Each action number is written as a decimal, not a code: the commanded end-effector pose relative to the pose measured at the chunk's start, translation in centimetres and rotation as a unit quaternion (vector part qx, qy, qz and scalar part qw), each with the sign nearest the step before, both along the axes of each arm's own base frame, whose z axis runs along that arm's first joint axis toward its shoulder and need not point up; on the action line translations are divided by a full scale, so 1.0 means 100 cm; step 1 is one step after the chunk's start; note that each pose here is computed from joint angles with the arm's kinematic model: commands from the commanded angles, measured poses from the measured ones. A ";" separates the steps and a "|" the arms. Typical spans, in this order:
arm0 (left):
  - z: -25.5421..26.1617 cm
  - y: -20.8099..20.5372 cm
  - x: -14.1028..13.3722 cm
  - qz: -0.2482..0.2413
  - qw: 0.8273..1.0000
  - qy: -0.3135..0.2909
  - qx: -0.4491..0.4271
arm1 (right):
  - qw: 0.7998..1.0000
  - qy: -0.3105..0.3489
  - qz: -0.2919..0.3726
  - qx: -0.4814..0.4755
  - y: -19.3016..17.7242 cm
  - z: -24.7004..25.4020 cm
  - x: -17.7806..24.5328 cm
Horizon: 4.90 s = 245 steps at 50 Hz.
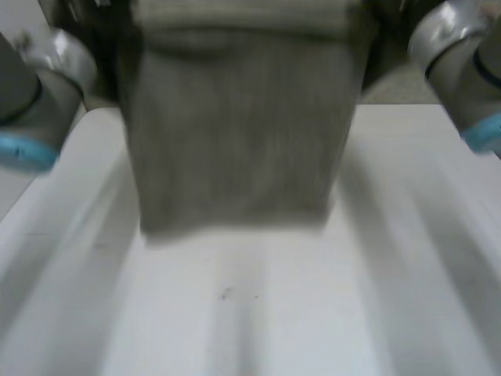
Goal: Fold the towel.
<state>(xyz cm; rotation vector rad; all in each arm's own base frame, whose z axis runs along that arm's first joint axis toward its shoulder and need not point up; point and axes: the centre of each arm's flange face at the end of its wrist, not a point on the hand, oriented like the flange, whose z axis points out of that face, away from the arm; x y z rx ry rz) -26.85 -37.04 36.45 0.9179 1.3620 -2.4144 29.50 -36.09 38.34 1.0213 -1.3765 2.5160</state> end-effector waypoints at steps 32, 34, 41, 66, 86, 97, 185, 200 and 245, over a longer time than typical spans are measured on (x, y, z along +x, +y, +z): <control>-0.223 0.072 0.014 -0.042 0.962 -0.068 0.261 | 0.912 0.121 0.068 0.386 0.048 -0.219 -0.013; -0.219 0.081 0.016 -0.039 0.959 -0.098 0.264 | 0.911 0.114 0.056 0.393 0.047 -0.211 -0.023; -0.213 0.094 0.021 -0.038 0.947 -0.118 0.298 | 0.916 0.091 0.040 0.389 0.050 -0.191 -0.038; -0.205 0.097 0.054 -0.017 0.909 0.057 0.413 | 0.889 -0.010 -0.003 0.458 0.037 -0.212 -0.084; -0.235 0.094 0.046 -0.027 0.899 0.081 0.430 | 0.882 -0.016 -0.002 0.471 0.042 -0.220 -0.084; -0.232 0.075 0.036 -0.042 0.916 0.086 0.391 | 0.883 -0.016 -0.005 0.469 0.040 -0.220 -0.085; -0.009 0.102 0.074 0.016 0.949 -0.043 0.313 | 0.953 0.074 -0.047 0.290 0.062 -0.003 -0.129; -0.130 0.071 0.057 -0.009 0.864 -0.138 0.484 | 0.892 0.224 -0.026 0.393 0.053 -0.109 -0.069; -0.231 0.036 0.031 -0.040 0.946 -0.091 0.308 | 0.935 0.089 -0.022 0.343 0.017 -0.196 -0.047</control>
